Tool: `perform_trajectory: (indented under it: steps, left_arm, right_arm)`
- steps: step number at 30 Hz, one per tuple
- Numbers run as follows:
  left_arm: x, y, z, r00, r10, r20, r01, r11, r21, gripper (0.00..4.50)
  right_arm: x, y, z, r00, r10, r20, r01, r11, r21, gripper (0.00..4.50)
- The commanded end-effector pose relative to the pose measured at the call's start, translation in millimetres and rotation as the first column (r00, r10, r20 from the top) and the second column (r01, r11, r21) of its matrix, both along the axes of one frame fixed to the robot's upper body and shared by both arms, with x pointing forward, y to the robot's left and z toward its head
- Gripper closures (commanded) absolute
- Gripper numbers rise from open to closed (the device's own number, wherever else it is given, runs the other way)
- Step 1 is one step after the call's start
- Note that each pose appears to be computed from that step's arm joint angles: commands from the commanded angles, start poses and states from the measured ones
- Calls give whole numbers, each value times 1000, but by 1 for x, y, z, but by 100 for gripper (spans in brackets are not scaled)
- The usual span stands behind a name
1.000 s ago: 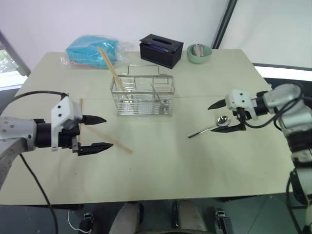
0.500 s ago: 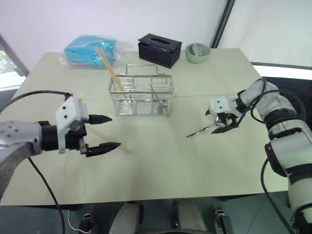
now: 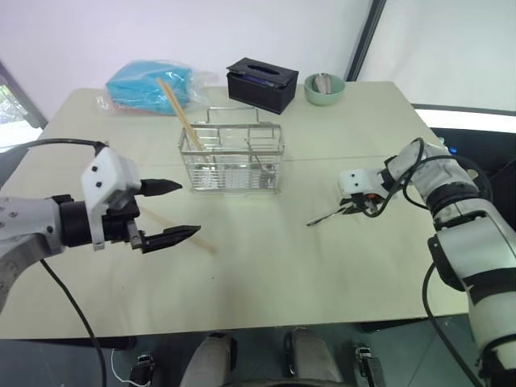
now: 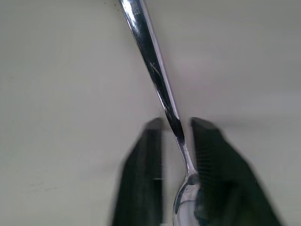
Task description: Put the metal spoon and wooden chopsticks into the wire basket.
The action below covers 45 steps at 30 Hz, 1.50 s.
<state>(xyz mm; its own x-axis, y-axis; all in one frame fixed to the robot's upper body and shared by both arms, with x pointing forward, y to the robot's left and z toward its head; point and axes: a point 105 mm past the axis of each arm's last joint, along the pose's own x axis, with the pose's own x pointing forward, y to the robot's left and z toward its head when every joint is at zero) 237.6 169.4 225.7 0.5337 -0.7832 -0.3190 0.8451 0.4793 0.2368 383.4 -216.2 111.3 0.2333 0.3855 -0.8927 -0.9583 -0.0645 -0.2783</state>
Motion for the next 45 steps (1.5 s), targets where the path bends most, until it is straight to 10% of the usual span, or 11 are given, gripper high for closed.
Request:
perform_trajectory:
  steps: [1, 9, 15, 21, 29, 45]
  left_arm:
    - [3, 0, 11, 999, 6, 49, -6, 1000, 5, 0]
    - [13, -1, 16, 998, 0, 67, 1, 1000, -8, 0]
    - [30, 6, 29, 993, 25, 112, -19, 999, -48, 0]
    - [42, 12, 35, 990, 45, 133, -35, 996, -77, 0]
    - [52, 13, 37, 987, 41, 154, -28, 996, -82, 0]
    - [49, 14, 44, 979, 74, 192, -54, 993, -106, 0]
  right_arm:
    - [1, 0, 9, 1000, 3, 9, -4, 1000, 22, 448]
    - [-5, -3, 11, 1000, 24, 3, -24, 997, 69, 448]
    - [-23, 35, 47, 978, 198, 59, -206, 913, 353, 448]
    - [-67, 100, 142, 980, 189, 65, -163, 564, 809, 448]
    - [-60, 144, 212, 997, -75, 12, 2, 185, 983, 448]
    - [16, 174, 163, 889, -455, -39, 88, 88, 992, 448]
